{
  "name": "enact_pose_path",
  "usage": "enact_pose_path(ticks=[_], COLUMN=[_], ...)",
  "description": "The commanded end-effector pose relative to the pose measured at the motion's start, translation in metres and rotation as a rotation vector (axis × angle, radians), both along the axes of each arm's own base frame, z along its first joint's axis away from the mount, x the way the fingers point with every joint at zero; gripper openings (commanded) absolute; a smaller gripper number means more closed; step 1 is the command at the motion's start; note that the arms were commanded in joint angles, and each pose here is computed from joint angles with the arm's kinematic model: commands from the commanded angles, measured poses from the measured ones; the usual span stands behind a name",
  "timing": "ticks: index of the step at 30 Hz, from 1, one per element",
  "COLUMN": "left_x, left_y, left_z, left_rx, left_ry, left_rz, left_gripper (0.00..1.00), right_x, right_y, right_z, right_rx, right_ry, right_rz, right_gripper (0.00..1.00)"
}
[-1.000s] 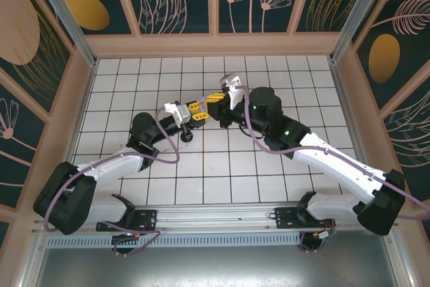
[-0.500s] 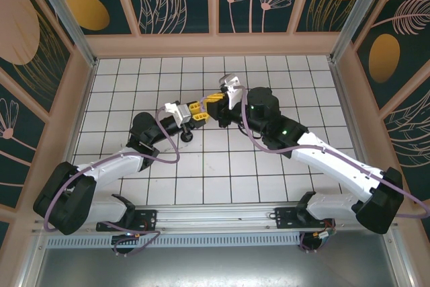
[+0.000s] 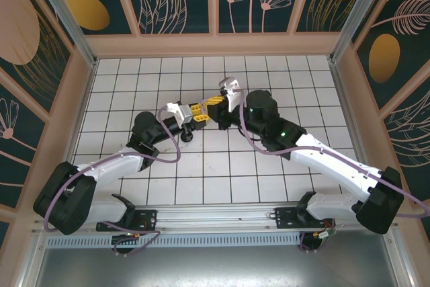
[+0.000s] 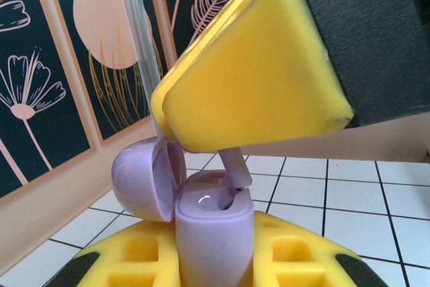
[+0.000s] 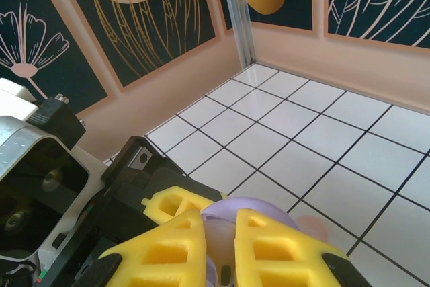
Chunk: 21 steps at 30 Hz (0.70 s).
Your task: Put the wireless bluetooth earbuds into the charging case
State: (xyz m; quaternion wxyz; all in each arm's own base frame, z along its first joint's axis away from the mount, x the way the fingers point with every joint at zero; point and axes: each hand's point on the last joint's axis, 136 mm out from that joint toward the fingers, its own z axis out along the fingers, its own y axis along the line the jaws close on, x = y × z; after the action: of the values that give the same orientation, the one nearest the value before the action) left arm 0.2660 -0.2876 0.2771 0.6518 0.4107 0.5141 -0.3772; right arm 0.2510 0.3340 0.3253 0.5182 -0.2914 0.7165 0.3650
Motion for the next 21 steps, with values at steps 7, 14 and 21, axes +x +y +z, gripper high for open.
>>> enact_pose_path(ticks=[7, 14, 21], left_x=[-0.010, -0.010, -0.009], left_y=[-0.001, -0.001, -0.002], left_z=[0.045, 0.043, 0.043], left_rx=[-0.085, -0.084, -0.080], left_ry=[-0.108, -0.103, -0.099], left_rz=[-0.033, -0.035, -0.033], left_gripper=[0.00, 0.00, 0.00], right_x=[-0.004, 0.002, -0.003], right_y=[0.012, 0.012, 0.003], right_z=[-0.032, -0.020, 0.012], right_rx=[-0.085, -0.073, -0.010], right_ry=[0.044, 0.027, 0.001], right_rz=[0.032, 0.007, -0.004], right_gripper=[0.13, 0.11, 0.11])
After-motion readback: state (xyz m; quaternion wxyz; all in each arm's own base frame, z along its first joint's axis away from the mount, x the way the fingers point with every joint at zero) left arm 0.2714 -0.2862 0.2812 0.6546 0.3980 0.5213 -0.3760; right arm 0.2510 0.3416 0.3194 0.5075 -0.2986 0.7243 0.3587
